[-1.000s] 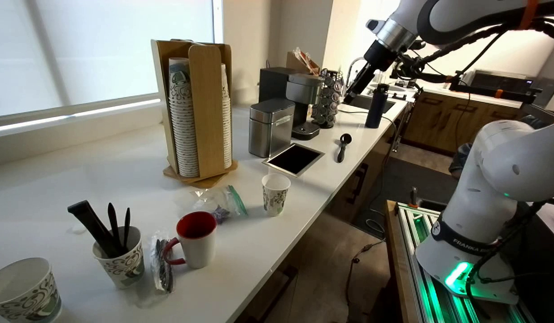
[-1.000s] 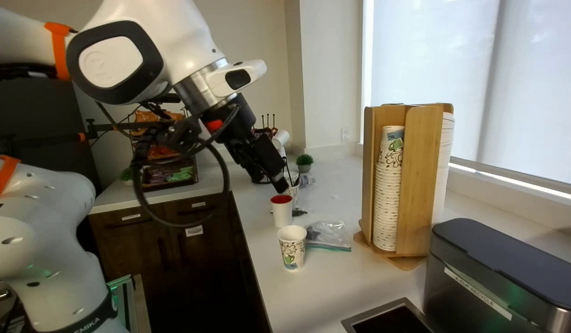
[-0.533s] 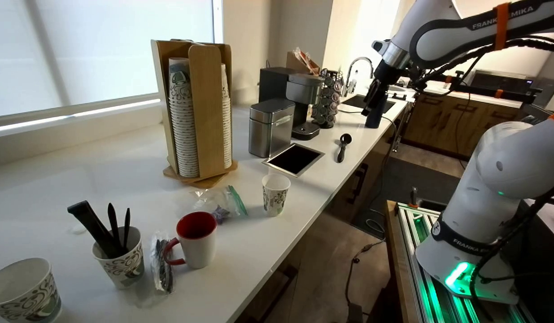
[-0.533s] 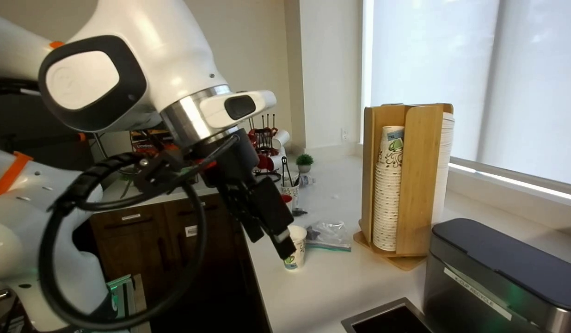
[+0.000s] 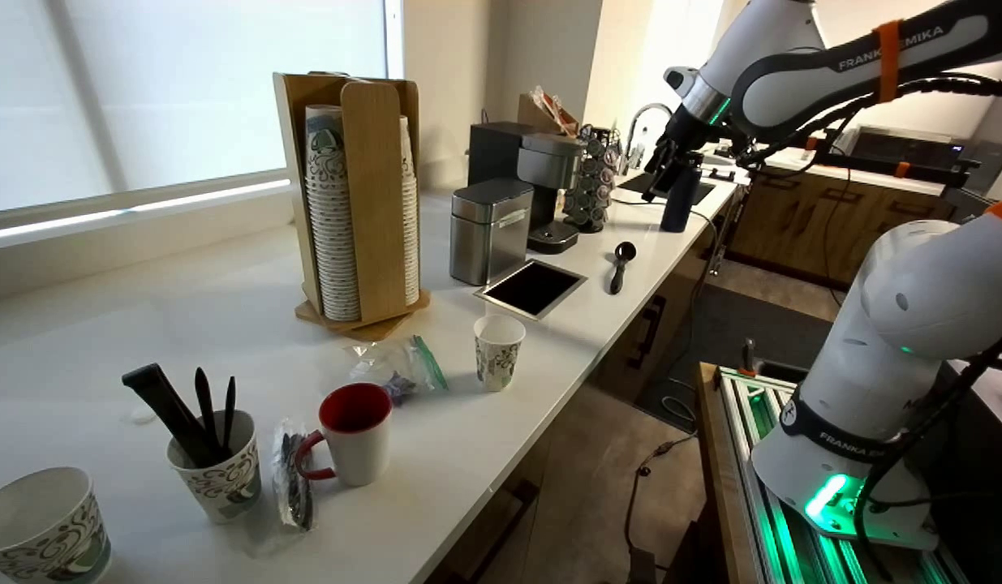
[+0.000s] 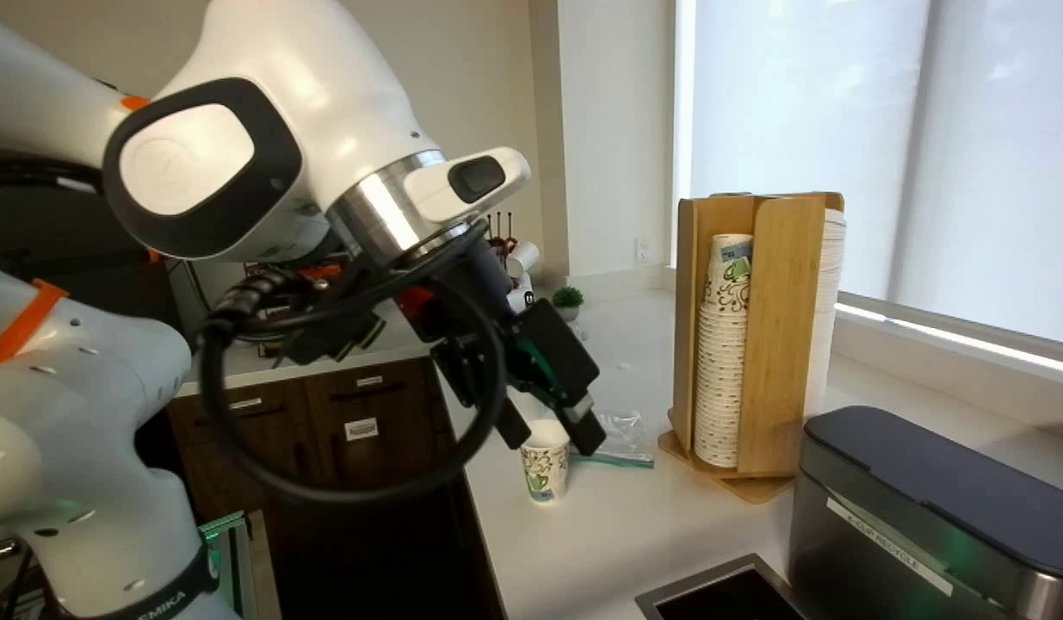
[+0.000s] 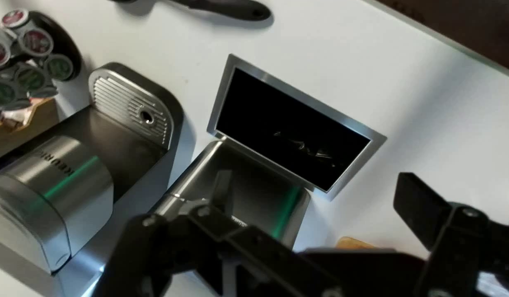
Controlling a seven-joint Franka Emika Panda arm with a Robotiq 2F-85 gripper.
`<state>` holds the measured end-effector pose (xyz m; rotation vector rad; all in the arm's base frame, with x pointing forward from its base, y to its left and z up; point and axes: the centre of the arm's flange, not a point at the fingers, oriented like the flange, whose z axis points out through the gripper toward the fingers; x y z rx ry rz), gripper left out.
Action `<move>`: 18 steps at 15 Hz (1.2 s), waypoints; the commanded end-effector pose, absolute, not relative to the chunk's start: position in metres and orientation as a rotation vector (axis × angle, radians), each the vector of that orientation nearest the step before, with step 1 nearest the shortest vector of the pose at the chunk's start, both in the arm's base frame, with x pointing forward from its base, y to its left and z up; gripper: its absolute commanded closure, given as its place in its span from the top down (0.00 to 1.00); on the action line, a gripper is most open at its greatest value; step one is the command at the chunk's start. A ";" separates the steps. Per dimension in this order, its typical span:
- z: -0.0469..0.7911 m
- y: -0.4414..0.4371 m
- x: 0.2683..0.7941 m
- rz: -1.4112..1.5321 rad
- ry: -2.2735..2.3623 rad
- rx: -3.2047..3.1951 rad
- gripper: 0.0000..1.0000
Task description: Open the lid of the bin
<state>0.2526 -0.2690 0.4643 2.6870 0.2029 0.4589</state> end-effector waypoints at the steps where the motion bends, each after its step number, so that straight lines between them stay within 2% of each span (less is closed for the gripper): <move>1: 0.454 -0.288 0.289 0.396 0.405 2.551 1.00; 7: 0.436 -0.285 0.372 0.283 0.606 2.337 1.00; 8: 0.453 -0.269 0.342 0.331 0.608 2.399 1.00; 15: 0.454 -0.273 0.348 0.339 0.599 2.393 1.00; 18: 0.431 -0.280 0.397 0.204 0.601 2.381 1.00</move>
